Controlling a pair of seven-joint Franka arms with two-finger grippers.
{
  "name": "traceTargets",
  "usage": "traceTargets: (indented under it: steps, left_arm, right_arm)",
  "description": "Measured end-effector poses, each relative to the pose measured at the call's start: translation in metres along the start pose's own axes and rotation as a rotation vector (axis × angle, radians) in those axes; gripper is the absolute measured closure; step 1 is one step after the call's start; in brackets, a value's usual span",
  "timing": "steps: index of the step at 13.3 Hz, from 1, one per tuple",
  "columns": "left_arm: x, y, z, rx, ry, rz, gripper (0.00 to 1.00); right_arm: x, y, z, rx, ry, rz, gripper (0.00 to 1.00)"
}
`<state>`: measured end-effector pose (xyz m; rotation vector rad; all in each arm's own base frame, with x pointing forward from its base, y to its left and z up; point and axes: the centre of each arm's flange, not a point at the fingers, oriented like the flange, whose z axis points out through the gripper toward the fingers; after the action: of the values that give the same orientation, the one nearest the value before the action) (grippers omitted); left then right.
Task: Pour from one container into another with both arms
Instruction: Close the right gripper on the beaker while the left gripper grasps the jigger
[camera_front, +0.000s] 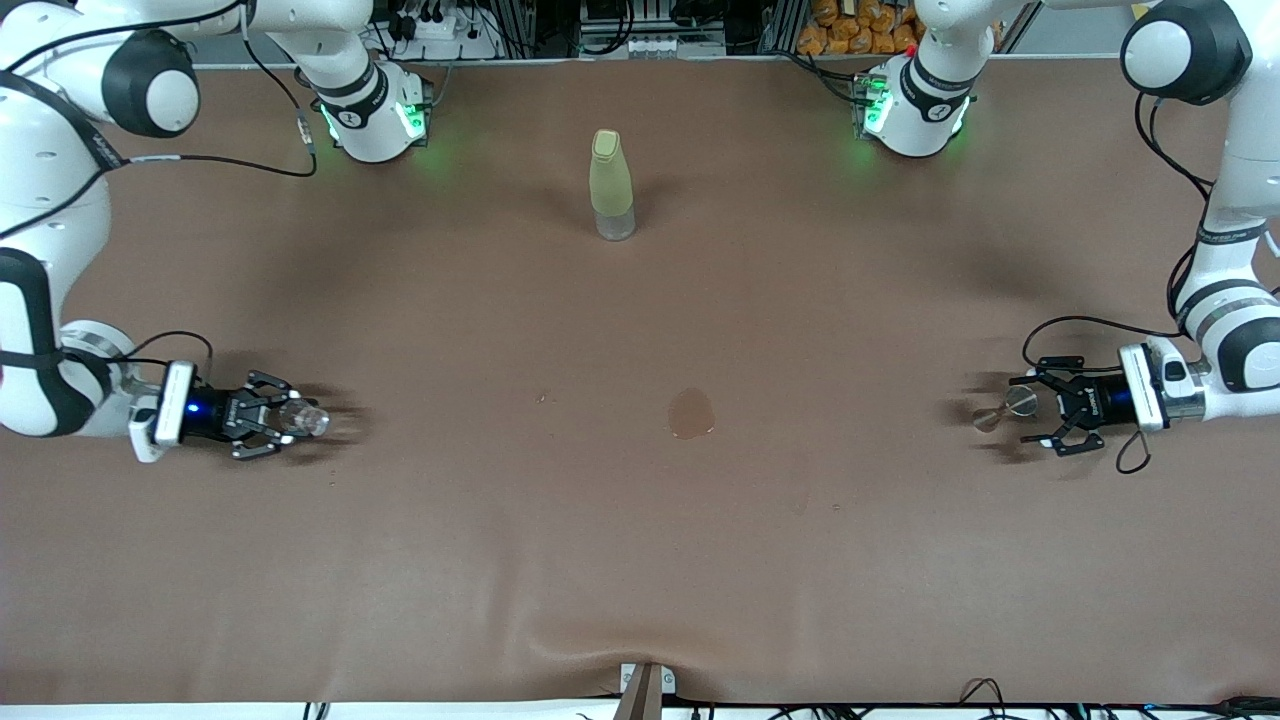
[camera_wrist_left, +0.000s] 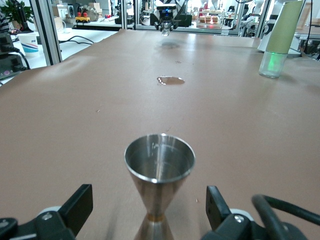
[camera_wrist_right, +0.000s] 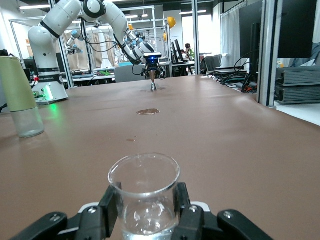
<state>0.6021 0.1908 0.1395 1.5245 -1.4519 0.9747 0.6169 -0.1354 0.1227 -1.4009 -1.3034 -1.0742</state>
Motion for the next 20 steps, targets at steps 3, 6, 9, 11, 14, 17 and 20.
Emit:
traceTargets:
  steps: [3, 6, 9, 11, 14, 17, 20]
  left_arm:
    - [-0.008, 0.002, 0.006, 0.0, 0.014, -0.013, 0.0]
    - [-0.015, 0.003, 0.014, -0.009, 0.027, -0.019, 0.0]
    - [-0.019, 0.004, 0.018, -0.012, 0.033, -0.007, 0.07]
    - [-0.021, 0.005, 0.019, -0.013, 0.035, -0.009, 0.09]
    - [-0.025, 0.007, 0.019, -0.01, 0.037, -0.015, 0.14]
    - [-0.029, 0.009, 0.015, -0.003, 0.039, -0.021, 0.17]
    - [-0.03, 0.009, 0.013, 0.002, 0.041, -0.023, 0.21]
  right_arm:
    - [0.016, 0.016, 0.053, 0.015, 0.027, -0.003, 0.5]
    - [0.037, 0.027, 0.099, 0.042, 0.039, 0.01, 0.5]
    - [0.071, 0.037, 0.105, 0.028, 0.009, -0.009, 0.5]
    - [0.107, 0.037, 0.106, 0.003, -0.02, -0.006, 0.5]
    - [0.161, 0.022, 0.122, -0.013, -0.055, 0.004, 0.5]
    - [0.19, 0.01, 0.149, -0.017, -0.073, 0.028, 0.5]
    - [0.202, -0.002, 0.181, -0.042, -0.09, 0.052, 0.5]
